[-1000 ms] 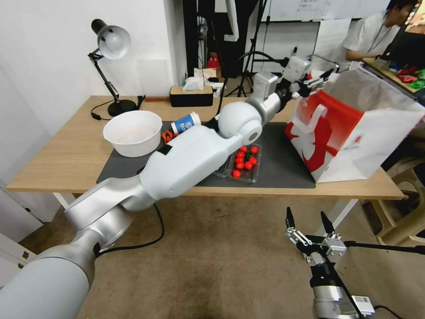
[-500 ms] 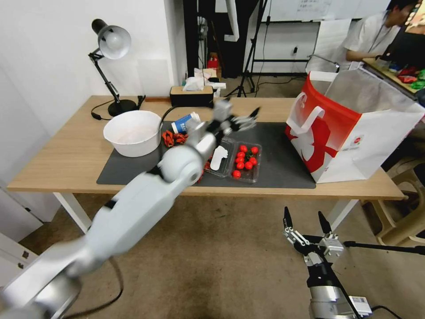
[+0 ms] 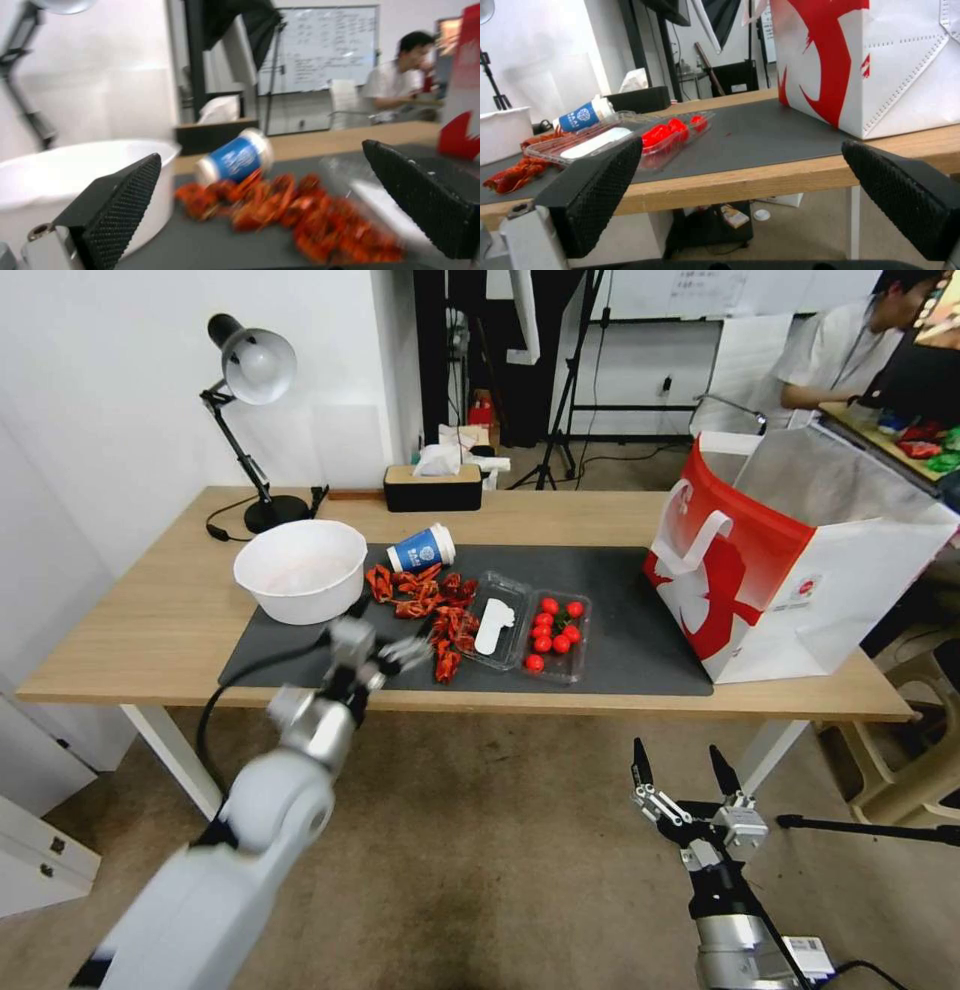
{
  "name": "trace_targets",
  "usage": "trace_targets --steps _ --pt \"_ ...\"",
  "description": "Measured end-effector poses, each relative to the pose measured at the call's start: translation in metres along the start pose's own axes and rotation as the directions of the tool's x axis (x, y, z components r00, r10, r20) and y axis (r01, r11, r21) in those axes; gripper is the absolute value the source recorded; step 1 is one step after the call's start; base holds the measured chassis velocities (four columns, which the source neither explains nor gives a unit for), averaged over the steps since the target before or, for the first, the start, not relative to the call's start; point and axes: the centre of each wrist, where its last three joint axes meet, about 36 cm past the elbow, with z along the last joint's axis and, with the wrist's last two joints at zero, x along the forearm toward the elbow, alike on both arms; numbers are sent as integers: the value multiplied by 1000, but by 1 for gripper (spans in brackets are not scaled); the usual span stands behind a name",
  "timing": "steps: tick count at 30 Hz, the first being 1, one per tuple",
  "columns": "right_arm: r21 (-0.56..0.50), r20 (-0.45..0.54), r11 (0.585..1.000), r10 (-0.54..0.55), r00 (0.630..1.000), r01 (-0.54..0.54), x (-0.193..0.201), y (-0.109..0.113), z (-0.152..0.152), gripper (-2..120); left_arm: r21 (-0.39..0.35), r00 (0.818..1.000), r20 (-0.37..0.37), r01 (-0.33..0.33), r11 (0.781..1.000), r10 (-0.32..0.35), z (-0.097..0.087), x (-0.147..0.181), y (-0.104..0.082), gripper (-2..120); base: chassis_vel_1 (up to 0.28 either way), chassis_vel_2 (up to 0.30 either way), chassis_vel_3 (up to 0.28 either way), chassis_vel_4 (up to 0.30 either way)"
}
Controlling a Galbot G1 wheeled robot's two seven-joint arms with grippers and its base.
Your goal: Pick up the trash from the table and place it into the takeout bag.
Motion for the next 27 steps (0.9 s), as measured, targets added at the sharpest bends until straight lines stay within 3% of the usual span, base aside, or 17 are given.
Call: trace_targets --steps 11,27 --pt "14 4 1000 -8 1000 8 0 -5 -5 100 -39 990 -50 130 991 -132 31 85 0 100 0 0 0 0" --pt "10 5 999 -32 999 32 -3 -5 -3 100 -17 987 -74 144 989 -144 47 95 -18 100 0 0 0 0"
